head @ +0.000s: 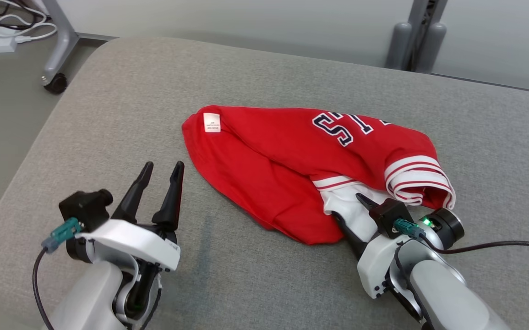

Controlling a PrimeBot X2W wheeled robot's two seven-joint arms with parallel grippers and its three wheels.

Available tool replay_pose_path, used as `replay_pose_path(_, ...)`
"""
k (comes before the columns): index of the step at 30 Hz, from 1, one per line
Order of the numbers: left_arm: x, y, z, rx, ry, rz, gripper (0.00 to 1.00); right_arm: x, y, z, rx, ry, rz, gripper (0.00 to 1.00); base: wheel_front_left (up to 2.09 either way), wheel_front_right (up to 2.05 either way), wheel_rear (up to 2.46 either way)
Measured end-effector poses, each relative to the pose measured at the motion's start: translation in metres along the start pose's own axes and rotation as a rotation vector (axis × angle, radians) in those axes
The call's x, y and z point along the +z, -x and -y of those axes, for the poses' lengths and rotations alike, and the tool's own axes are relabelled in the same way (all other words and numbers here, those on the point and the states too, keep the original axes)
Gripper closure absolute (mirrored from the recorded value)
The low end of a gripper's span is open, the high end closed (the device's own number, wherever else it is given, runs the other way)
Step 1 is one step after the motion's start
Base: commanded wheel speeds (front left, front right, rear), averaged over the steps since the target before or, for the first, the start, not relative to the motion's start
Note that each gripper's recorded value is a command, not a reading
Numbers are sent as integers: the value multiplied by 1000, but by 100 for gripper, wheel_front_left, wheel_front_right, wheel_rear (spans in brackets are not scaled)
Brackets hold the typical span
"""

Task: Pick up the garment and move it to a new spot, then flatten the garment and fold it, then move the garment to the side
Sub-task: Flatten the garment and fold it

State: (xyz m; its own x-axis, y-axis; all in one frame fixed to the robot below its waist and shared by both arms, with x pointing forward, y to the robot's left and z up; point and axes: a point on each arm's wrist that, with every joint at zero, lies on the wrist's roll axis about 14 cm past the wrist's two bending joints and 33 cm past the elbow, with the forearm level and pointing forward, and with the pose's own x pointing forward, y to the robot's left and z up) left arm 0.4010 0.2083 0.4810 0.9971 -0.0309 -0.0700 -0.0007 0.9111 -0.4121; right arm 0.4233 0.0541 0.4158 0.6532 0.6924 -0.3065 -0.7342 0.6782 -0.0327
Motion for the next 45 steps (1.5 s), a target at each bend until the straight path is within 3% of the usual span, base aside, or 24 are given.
replay_pose_path(2,1,9,-1,16,10,14,0,-2,-3,3,-2,38,-20,40,0,0,0)
replay_pose_path(3,2,12,-1,22,17,22,0,-3,-4,4,-4,50,-26,52,0,0,0)
replay_pose_path(8,6,22,2,36,39,54,0,-7,-5,13,-19,97,-60,75,0,0,0)
replay_pose_path(10,7,24,3,40,44,65,0,-2,-6,18,-29,107,-48,100,0,0,0)
replay_pose_path(19,4,30,15,33,69,83,0,76,-15,84,-136,275,89,100,0,0,0)
replay_pose_path(31,-5,32,23,30,101,76,0,165,-41,149,-207,493,119,100,0,0,0)
replay_pose_path(45,-5,39,19,46,90,86,0,257,-36,158,-248,601,253,100,0,0,0)
